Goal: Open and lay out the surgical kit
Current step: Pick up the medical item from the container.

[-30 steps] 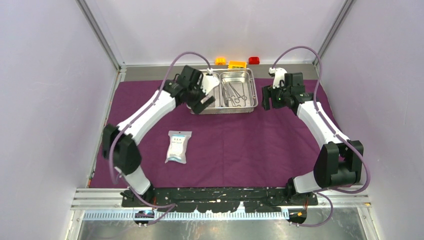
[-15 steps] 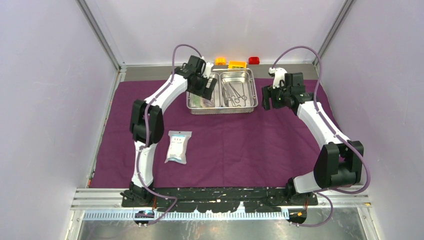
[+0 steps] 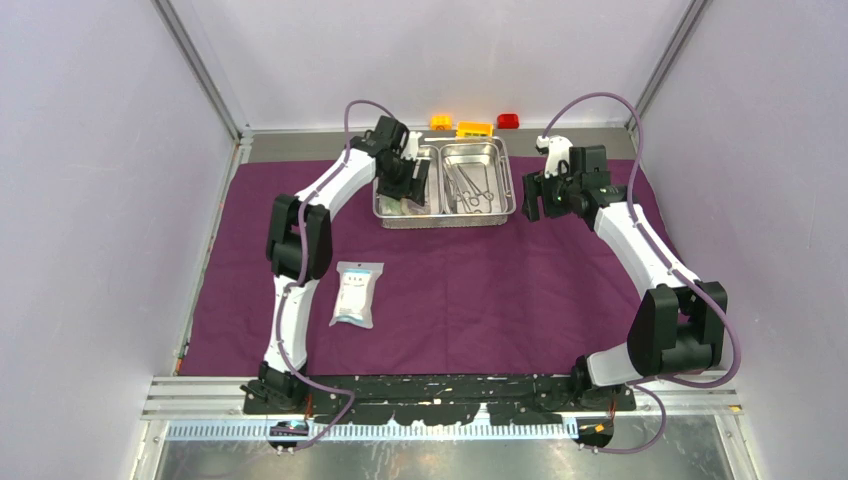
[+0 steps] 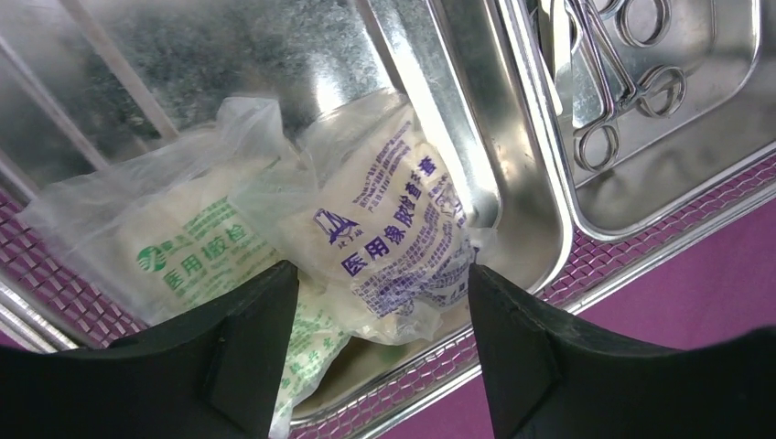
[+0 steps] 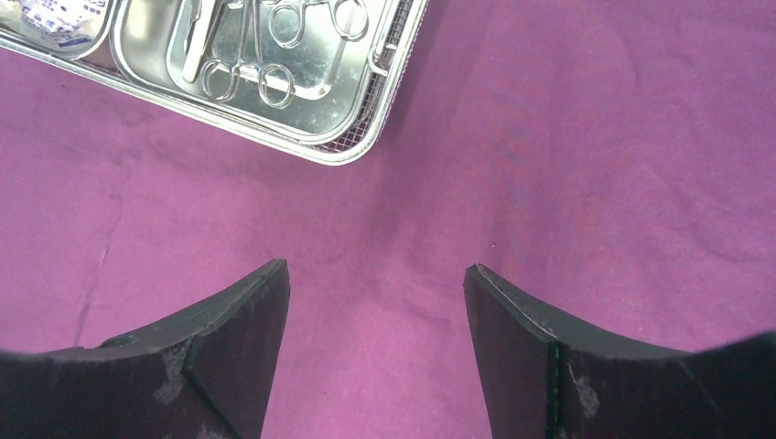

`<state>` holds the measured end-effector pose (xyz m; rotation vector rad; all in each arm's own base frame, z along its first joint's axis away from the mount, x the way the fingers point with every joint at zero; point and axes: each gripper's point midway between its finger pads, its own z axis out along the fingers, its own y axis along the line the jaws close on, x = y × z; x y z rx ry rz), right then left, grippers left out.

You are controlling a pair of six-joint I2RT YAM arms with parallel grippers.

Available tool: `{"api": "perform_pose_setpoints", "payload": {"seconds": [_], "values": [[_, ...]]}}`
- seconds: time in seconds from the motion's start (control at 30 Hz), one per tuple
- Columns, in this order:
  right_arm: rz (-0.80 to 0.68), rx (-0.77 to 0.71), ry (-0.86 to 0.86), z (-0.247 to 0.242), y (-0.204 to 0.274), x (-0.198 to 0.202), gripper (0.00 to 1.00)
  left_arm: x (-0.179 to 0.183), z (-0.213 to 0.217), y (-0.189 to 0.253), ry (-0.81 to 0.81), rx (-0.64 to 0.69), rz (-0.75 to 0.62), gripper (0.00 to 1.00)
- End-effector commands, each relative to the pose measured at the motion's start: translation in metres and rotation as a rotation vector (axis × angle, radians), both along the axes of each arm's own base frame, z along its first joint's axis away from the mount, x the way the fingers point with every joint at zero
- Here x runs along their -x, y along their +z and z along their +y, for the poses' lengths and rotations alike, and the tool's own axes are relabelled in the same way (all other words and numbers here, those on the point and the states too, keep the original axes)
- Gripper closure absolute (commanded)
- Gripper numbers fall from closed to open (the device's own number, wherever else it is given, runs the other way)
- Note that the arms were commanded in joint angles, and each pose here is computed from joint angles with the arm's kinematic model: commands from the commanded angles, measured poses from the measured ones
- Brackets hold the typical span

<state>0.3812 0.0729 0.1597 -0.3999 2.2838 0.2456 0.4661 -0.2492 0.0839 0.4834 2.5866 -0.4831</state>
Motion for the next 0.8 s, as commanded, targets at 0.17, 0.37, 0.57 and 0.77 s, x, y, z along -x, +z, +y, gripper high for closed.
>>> {"api": "perform_pose_setpoints", "payload": {"seconds": [0.17,0.37,0.57,0.77], "values": [[-0.011,-0.004,0.023,0.002,0.005,-0.003,0.25,-0.006,-0.012,0.002,-0.001,0.059,0.021,0.44],[0.004,-0.005,0.028,0.003,0.001,-0.003,0.26,-0.011,-0.011,0.012,-0.015,0.080,0.003,0.70],[0.010,-0.006,0.030,0.003,0.001,-0.003,0.25,-0.016,-0.007,0.036,-0.027,0.115,-0.026,0.86],[0.011,-0.008,0.033,0.004,0.001,-0.003,0.25,-0.005,0.002,0.092,-0.090,0.157,-0.109,0.91]]}}
